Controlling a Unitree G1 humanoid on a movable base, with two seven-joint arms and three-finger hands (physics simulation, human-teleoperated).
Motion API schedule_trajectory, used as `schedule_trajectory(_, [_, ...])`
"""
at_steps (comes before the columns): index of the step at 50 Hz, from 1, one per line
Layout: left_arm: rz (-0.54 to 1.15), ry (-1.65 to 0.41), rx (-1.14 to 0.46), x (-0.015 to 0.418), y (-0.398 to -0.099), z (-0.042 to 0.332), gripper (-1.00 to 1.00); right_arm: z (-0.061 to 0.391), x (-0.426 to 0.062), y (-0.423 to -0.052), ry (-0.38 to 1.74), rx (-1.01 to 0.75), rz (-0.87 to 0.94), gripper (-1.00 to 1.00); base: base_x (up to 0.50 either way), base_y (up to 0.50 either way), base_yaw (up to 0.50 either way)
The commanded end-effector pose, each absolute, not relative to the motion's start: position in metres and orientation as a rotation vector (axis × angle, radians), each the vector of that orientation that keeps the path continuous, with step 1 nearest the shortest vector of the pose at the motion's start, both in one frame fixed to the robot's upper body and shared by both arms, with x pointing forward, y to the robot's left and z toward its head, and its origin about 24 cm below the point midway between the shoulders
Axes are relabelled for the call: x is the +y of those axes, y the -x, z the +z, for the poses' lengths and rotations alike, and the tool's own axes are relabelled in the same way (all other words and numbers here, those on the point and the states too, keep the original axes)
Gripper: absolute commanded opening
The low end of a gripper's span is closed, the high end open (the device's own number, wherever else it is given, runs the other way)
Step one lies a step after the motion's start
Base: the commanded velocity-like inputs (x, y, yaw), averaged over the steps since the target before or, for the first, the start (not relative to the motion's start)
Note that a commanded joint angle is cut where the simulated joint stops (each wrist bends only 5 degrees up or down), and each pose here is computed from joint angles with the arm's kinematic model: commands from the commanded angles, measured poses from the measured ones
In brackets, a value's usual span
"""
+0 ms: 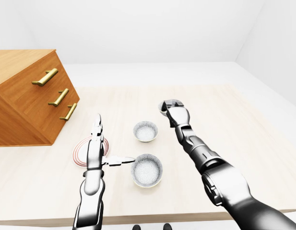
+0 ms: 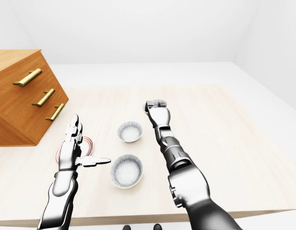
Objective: Stack the bowl at the front on the bowl in the middle.
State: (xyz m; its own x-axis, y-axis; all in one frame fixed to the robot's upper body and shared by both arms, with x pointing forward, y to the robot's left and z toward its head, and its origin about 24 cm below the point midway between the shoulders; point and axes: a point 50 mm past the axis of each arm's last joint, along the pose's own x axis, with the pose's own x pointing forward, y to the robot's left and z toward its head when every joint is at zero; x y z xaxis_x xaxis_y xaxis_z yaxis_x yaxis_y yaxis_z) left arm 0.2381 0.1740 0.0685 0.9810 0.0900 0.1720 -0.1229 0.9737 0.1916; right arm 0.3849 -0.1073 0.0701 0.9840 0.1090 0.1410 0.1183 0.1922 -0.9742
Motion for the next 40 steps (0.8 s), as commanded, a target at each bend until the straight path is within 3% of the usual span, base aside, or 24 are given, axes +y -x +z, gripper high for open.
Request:
schedule_trajectory(1, [0.108, -0.203, -0.163, 0.174, -0.238, 0.068, 1.00, 0.072, -0.083, -0.380, 1.437, -0.309, 0.061, -1.00, 0.00, 0.00, 0.00])
schedule_trajectory(22, [0.106, -0.203, -0.163, 0.174, -0.238, 0.069, 1.00, 0.077, -0.043, -0.356, 1.441, -0.543, 0.081, -1.00, 0.00, 0.00, 0.00])
schedule_trajectory(40, [0.112, -0.209, -0.165, 0.174, -0.238, 0.069, 1.00, 0.085, -0.041, -0.336, 1.372, -0.628, -0.003, -1.00, 0.00, 0.00, 0.00])
